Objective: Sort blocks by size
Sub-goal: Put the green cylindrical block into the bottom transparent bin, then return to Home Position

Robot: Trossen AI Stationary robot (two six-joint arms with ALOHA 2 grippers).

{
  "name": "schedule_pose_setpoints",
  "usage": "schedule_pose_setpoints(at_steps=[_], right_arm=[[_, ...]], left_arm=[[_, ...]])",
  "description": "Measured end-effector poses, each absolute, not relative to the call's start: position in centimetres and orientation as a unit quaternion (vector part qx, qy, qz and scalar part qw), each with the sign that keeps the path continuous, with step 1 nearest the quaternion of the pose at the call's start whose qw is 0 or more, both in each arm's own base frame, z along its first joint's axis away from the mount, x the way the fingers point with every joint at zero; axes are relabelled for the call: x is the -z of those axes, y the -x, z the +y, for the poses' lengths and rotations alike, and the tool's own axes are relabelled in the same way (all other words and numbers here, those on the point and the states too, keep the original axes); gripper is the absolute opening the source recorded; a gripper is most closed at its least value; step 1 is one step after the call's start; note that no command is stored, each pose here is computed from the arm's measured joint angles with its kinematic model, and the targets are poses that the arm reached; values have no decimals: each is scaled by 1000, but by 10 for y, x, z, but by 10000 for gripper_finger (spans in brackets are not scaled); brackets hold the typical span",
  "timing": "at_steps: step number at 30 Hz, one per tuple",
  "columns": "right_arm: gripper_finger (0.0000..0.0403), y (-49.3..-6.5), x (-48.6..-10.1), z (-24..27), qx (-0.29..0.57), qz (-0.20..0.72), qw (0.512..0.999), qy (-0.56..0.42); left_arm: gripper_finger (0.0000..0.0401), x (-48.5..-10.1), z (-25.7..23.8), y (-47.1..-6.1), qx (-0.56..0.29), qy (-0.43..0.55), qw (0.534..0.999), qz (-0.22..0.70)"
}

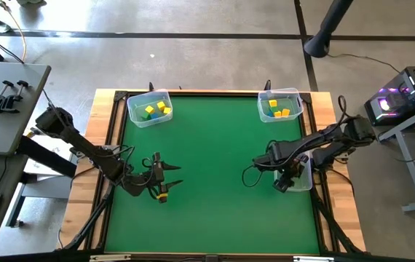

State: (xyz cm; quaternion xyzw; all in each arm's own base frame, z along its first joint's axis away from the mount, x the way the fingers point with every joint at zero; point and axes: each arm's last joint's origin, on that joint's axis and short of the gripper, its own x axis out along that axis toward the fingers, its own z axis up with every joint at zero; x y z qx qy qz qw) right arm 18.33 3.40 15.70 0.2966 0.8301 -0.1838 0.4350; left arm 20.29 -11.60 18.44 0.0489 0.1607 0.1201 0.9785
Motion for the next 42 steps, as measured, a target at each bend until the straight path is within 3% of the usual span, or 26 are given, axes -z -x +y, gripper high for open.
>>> schedule_pose_setpoints(at_steps=[6, 12, 15, 20, 25, 33, 42], right_arm=[[204, -189, -171, 34, 170, 833, 448, -277], [207, -194, -224, 36, 198, 814, 507, -206], [207, -194, -249, 40, 191, 754, 607, -161], [208, -189, -269, 43, 101, 567, 800, -171], [209, -177, -263, 41, 61, 376, 909, -169], [209, -159, -221, 39, 20, 175, 978, -110], [209, -143, -205, 16, -21, 31, 998, -49]], left_arm=[[213, -185, -116, -203, -120, -48, 979, 160], [213, -185, -116, -203, -122, -34, 980, 156], [213, -187, -117, -204, -122, -13, 982, 145], [212, -194, -114, -212, -73, 24, 989, 123], [206, -207, -104, -223, -13, 2, 997, 76], [203, -218, -56, -238, -18, 27, 998, 51], [203, -238, 0, -217, -83, 40, 993, 67]])
